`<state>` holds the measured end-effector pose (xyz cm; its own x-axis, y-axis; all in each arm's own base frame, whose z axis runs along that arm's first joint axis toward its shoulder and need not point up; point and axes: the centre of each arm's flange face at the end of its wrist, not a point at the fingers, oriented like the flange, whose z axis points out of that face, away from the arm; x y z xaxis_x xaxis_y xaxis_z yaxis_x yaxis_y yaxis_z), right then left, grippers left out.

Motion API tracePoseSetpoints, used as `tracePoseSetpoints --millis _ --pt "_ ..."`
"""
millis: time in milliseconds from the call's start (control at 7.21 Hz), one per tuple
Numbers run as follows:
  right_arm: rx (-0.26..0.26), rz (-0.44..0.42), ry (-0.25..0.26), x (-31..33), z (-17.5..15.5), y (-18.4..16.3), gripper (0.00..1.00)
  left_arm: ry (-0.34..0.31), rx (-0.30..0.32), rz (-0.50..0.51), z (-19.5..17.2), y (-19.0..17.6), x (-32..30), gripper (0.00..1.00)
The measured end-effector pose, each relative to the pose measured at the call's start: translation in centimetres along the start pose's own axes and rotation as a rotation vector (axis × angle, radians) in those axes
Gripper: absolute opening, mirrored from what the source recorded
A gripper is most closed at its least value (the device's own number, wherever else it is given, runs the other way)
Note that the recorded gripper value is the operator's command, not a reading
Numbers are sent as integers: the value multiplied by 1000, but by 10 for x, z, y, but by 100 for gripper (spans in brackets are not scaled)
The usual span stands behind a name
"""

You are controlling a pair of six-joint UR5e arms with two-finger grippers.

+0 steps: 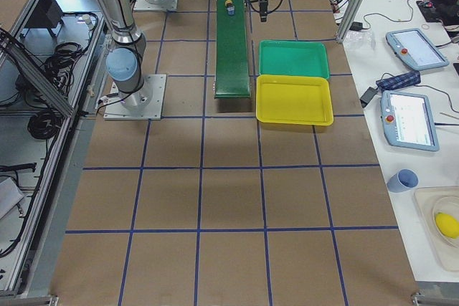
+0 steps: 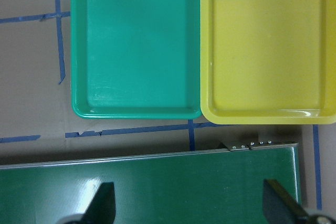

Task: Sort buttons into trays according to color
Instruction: 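Return the left gripper to the pile and grasp a green-capped button, then place green button on belt with left while right lowers toward belt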

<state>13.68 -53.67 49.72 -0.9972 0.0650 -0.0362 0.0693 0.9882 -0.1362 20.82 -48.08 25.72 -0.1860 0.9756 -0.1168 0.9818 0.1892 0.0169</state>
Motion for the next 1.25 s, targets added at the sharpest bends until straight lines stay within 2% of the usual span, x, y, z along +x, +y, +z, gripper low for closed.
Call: tracePoseSetpoints --millis 139,693,1248 --pt "2 3 5 2 2 -2 100 -20 -11 25 15 8 -9 100" --pt "7 11 15 7 -4 0 100 -18 -9 37 69 19 -23 100" --pt "12 17 1 3 -7 2 100 27 8 29 83 9 -5 100"
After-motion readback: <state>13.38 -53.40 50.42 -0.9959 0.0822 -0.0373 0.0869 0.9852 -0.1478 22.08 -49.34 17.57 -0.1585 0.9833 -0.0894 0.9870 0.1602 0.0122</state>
